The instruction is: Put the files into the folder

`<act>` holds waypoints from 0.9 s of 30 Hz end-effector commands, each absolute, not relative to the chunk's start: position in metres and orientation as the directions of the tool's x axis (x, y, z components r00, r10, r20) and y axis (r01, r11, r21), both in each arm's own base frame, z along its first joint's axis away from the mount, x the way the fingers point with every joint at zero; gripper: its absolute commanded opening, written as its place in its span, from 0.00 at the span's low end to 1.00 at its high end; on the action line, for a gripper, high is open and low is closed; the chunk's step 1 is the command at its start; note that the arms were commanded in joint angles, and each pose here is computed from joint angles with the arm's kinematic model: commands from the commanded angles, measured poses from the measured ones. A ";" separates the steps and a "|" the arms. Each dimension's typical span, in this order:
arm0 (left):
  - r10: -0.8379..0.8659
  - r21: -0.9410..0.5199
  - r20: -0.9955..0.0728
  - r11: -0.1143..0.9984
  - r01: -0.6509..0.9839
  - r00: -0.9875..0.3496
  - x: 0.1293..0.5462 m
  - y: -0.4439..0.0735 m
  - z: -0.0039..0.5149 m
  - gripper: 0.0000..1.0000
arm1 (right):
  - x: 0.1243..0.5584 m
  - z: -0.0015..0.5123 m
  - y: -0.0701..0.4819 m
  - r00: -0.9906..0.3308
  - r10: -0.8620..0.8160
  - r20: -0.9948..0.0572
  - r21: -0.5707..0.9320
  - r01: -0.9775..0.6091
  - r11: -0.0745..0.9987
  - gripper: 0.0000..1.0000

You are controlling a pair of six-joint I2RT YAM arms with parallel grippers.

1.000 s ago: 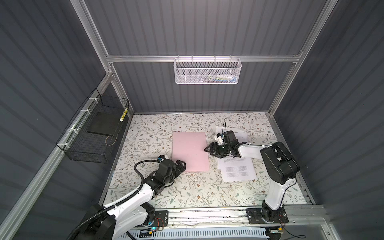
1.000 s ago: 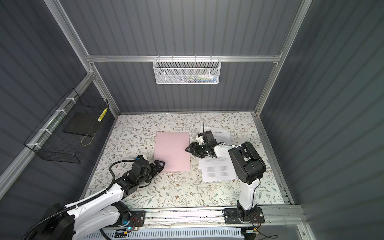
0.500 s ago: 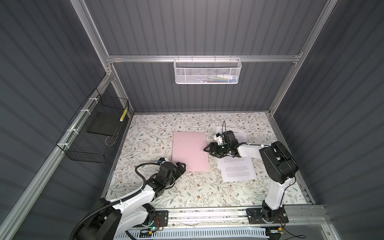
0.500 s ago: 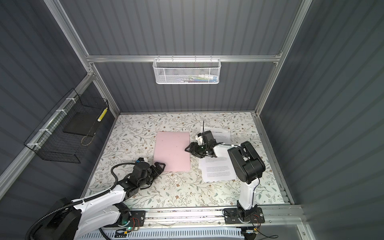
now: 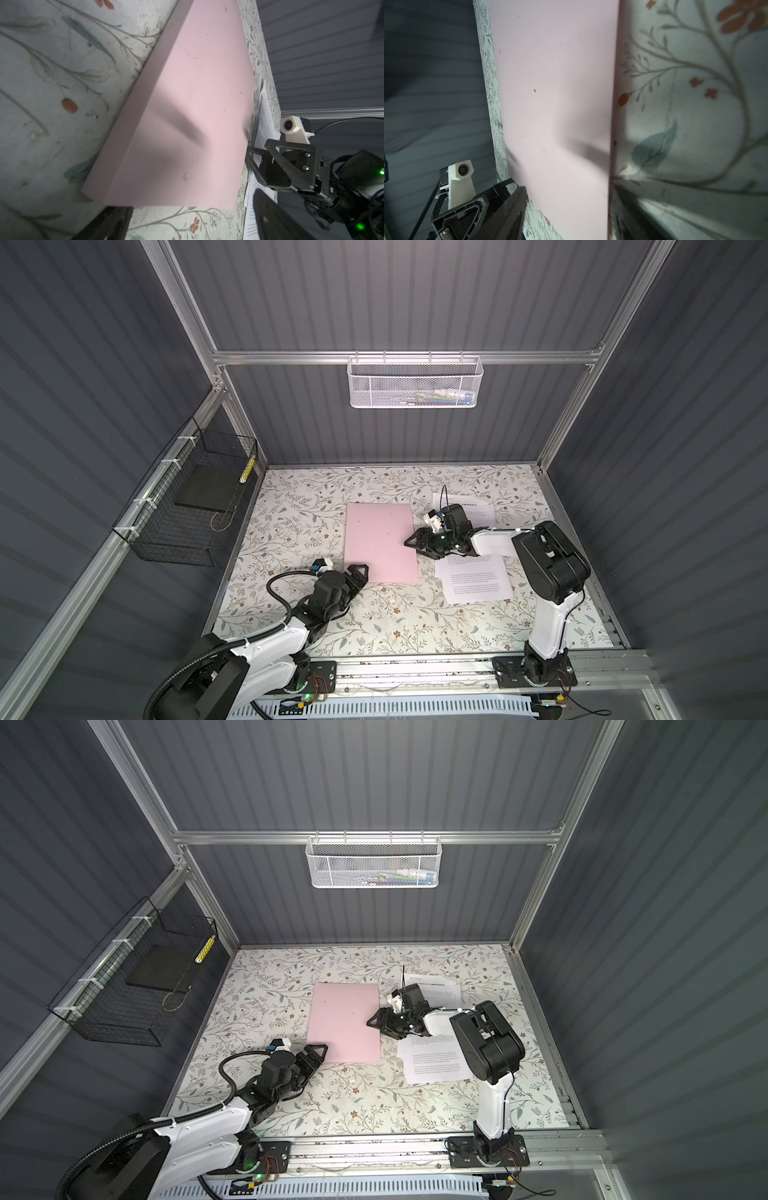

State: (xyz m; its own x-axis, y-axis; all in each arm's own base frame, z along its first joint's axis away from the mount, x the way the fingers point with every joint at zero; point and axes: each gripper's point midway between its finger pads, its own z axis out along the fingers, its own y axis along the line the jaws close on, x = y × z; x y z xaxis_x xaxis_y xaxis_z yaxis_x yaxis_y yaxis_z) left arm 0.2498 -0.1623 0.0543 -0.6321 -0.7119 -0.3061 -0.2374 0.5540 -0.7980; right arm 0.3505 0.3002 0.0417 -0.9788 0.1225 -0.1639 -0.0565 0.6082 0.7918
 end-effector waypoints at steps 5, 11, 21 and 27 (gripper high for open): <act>-0.743 -0.828 -0.296 0.513 -0.227 -0.600 0.256 -0.164 0.057 0.90 | 0.351 0.042 0.307 -0.980 0.114 -0.165 0.807 -0.067 0.587 0.65; -0.753 -0.840 -0.316 0.506 -0.199 -0.578 0.262 -0.163 0.067 0.90 | 0.350 0.043 0.308 -0.980 0.112 -0.166 0.812 -0.072 0.579 0.65; -0.763 -0.862 -0.340 0.486 -0.142 -0.550 0.268 -0.165 0.086 0.90 | 0.349 0.045 0.308 -0.979 0.109 -0.170 0.814 -0.077 0.575 0.65; -0.758 -0.873 -0.349 0.476 -0.102 -0.551 0.271 -0.170 0.095 0.90 | 0.349 0.049 0.309 -0.978 0.110 -0.178 0.816 -0.084 0.572 0.64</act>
